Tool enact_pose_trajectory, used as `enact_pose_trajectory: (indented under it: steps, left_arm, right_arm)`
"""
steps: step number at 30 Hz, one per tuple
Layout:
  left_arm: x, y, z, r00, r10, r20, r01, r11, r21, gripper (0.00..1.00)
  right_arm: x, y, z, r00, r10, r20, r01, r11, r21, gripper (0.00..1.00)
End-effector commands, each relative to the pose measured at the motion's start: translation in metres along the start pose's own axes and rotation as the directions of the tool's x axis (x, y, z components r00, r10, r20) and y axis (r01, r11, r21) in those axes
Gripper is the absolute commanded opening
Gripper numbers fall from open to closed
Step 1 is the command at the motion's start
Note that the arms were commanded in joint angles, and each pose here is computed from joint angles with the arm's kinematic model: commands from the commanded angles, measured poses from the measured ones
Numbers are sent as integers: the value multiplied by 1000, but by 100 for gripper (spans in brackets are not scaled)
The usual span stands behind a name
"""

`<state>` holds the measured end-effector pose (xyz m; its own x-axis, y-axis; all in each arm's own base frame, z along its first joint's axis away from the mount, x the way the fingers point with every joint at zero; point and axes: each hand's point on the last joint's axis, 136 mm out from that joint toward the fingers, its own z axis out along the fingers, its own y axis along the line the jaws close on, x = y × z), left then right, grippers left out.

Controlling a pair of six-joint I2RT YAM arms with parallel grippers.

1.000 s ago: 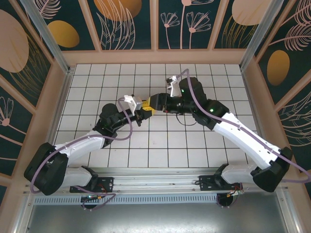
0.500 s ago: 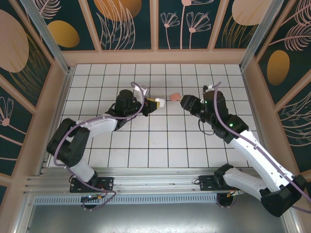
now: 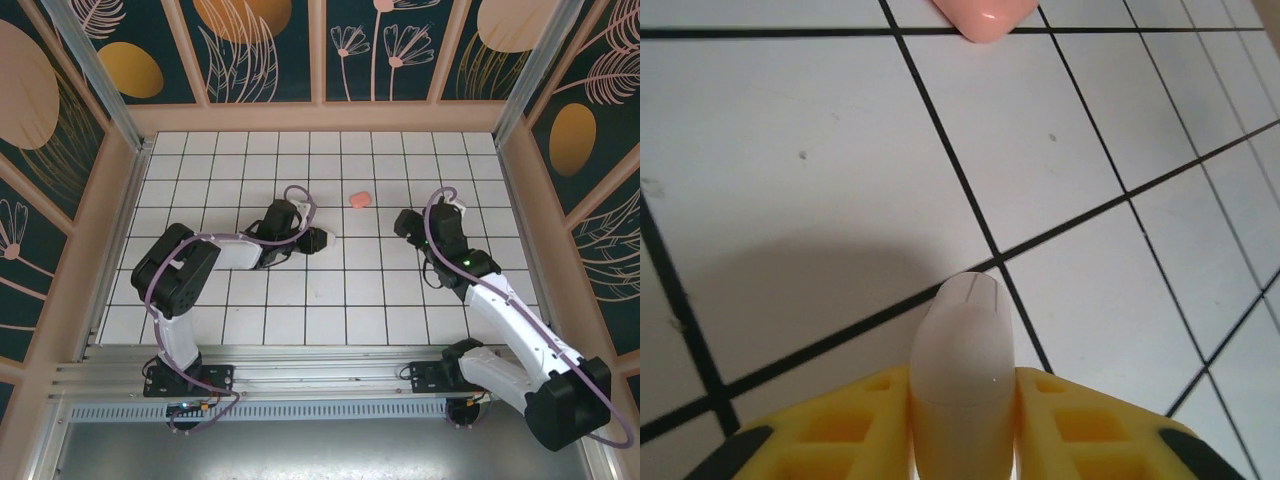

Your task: Insert the wireless bluetooth earbuds into the charging case

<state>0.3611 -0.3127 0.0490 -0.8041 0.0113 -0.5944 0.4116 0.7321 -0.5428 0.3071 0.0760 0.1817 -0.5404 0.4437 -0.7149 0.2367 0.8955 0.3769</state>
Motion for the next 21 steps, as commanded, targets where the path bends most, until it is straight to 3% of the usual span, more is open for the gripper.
enact_pose_trajectory:
  steps: [1,5,11,15,19,21]
  left_arm:
    - [-14,7,-6,1000,25,15,-24,996,-83,37]
    - [-33,9,-22,994,105,30,-98,980,-173,58]
    - [-68,10,-55,970,237,61,-207,928,-309,68]
    - [-105,11,-102,932,330,151,-245,879,-409,76]
    - [-127,42,-159,882,374,286,-178,828,-532,98]
    - [-128,58,-184,841,419,342,-150,788,-597,98]
  right_arm:
    - [-28,-17,8,994,-37,107,31,997,65,92]
    - [-47,-36,17,985,-94,146,76,989,129,96]
    - [-68,-63,34,974,-138,178,103,976,192,99]
    - [-71,-85,43,953,-196,231,144,964,226,99]
    - [-62,-100,51,911,-285,299,217,946,239,99]
    - [-57,-106,53,903,-280,326,214,951,224,99]
